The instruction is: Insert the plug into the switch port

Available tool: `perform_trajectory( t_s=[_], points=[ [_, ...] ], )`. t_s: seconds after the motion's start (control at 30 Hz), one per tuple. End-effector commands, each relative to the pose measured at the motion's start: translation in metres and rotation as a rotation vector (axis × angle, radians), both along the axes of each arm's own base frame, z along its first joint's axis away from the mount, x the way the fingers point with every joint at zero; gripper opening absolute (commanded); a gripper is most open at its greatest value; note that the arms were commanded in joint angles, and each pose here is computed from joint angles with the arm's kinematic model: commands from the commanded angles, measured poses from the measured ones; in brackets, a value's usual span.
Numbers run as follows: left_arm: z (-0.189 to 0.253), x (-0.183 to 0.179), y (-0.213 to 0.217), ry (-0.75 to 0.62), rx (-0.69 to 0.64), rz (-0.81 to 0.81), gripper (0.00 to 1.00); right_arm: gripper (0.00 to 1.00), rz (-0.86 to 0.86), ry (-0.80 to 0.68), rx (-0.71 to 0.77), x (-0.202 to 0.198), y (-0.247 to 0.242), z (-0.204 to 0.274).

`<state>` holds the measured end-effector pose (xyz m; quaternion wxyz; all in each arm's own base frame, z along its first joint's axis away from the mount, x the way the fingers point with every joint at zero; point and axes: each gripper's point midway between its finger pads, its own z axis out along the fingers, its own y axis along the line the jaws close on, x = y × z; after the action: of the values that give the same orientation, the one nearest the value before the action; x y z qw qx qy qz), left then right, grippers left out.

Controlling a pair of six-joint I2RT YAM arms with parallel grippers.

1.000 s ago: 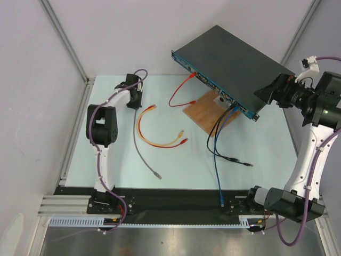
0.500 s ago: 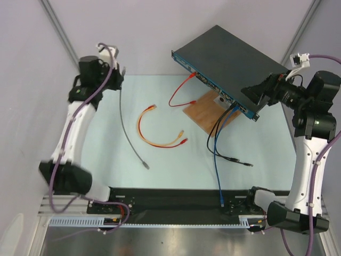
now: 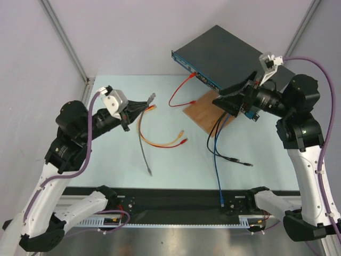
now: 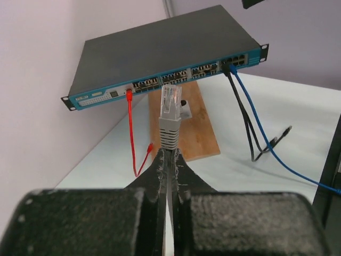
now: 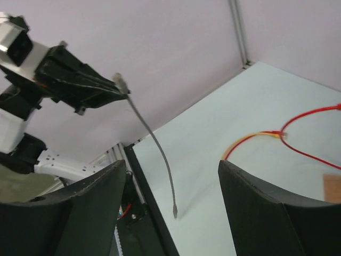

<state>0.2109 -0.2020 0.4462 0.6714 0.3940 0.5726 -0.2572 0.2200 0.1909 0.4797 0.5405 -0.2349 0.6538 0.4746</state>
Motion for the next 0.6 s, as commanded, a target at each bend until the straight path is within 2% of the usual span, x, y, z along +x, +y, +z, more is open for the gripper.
perform_trajectory(
  t_s=[0.0,0.13,0.27,0.33,0.4,0.43,0.53,0.57],
  points=[
    [-0.005,-0.002,-0.015,-0.02,0.045,-0.055,0.0,0.76,0.039,-0.057,0.027,-0.01,0.017,0.012],
    [-0.01,0.0,-0.026,-0.051,0.096,-0.051,0.0,0.71,0.088,-0.046,0.028,-0.015,0.033,0.006],
    [-0.015,0.007,-0.032,-0.111,0.159,-0.015,0.0,0.71,0.11,-0.071,0.001,-0.014,0.048,-0.001],
    [-0.017,-0.002,-0.042,-0.113,0.173,-0.093,0.0,0.71,0.137,-0.126,-0.041,-0.016,0.057,-0.005],
    [-0.021,-0.02,-0.055,-0.049,0.169,-0.22,0.0,0.71,0.135,-0.2,-0.086,-0.015,0.06,-0.004],
    [-0.022,-0.028,-0.06,-0.017,0.164,-0.265,0.0,0.71,0.146,-0.286,-0.15,-0.015,0.062,-0.011],
    [-0.033,-0.056,-0.075,0.15,0.157,-0.44,0.0,0.71,0.163,-0.443,-0.224,-0.022,0.063,-0.012],
    [-0.036,-0.064,-0.078,0.223,0.143,-0.472,0.0,0.71,0.166,-0.561,-0.262,-0.026,0.06,-0.008]
  ],
)
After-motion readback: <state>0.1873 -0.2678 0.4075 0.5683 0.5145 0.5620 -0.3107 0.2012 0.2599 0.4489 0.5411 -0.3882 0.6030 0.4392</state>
